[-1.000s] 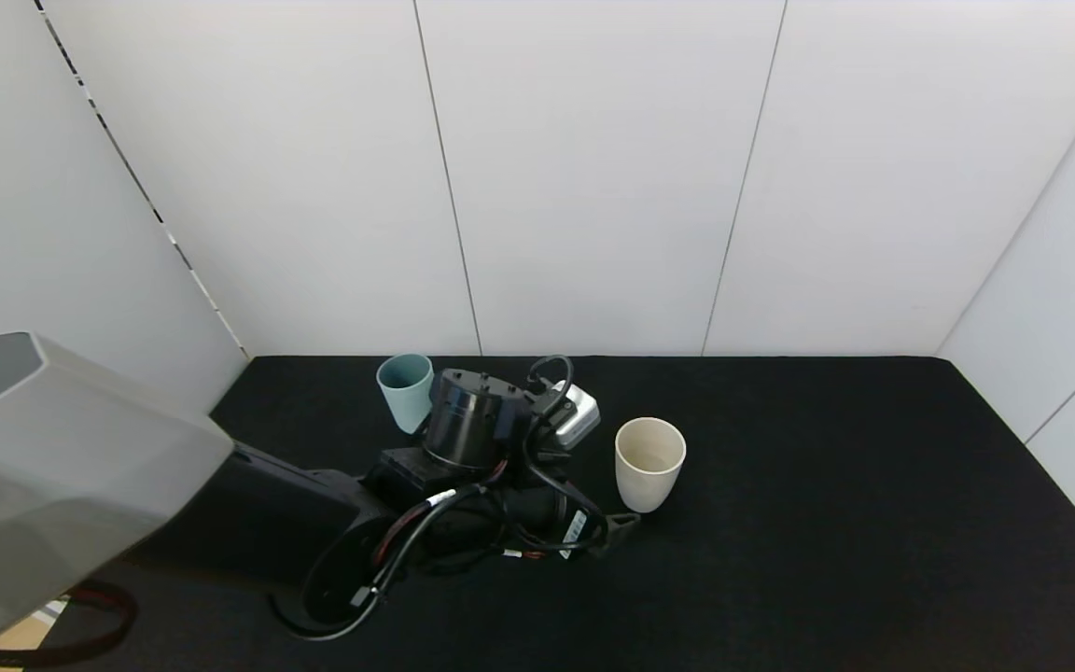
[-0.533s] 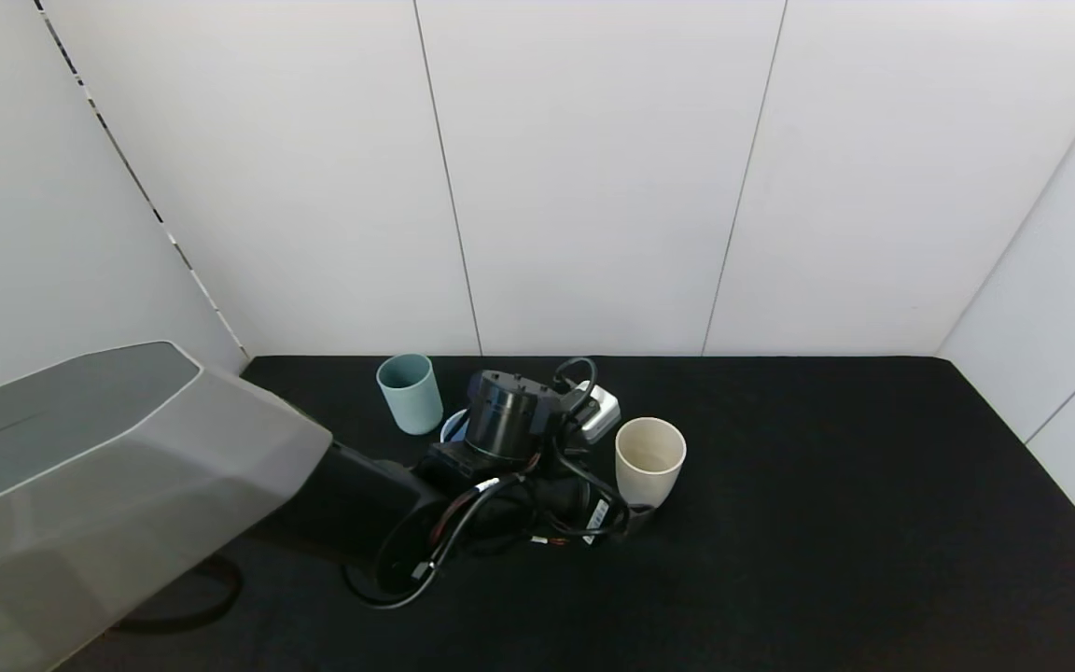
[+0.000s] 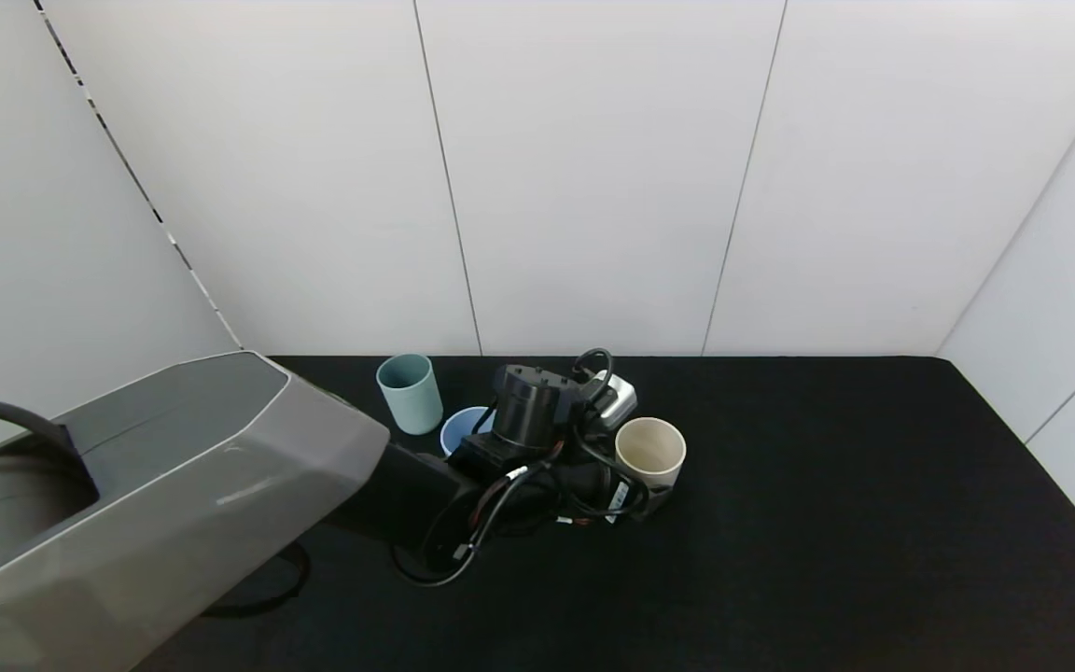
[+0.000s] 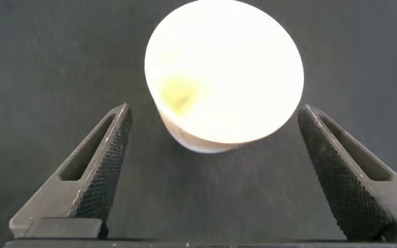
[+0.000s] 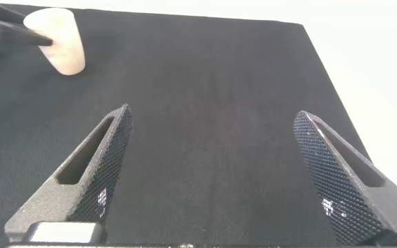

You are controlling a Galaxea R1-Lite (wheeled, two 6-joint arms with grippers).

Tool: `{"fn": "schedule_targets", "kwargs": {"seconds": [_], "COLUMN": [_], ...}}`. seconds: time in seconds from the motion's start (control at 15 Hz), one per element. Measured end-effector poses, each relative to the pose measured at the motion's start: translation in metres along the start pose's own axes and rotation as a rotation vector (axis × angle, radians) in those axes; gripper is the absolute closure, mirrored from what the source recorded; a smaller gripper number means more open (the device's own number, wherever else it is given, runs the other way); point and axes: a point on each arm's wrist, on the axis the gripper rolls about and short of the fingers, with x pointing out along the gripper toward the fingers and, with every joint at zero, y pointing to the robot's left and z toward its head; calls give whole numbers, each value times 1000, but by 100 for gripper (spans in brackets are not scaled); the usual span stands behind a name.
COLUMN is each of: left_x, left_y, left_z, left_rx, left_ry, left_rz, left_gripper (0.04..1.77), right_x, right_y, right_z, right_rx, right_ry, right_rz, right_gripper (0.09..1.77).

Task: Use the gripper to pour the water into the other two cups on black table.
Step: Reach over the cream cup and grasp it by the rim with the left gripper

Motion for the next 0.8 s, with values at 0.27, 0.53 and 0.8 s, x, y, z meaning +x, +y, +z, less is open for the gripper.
{"fn": "schedule_targets", "kwargs": {"seconds": [0.27, 0.53, 0.8], "left_x": [10, 17, 25], "left_y": [1, 3, 4], "left_z": [-4, -2, 1], "left_rx": [-1, -6, -5], "left_ry": [-4, -16, -29], "left_rz": [-12, -11, -10], "left_gripper": [9, 9, 9], "right_x": [0, 0, 0], "right_y": [0, 0, 0], "right_z": [0, 0, 0], "right_rx": [0, 0, 0], "right_ry": [0, 0, 0], "right_rz": [0, -1, 0], "right_gripper": [15, 15, 15]}}
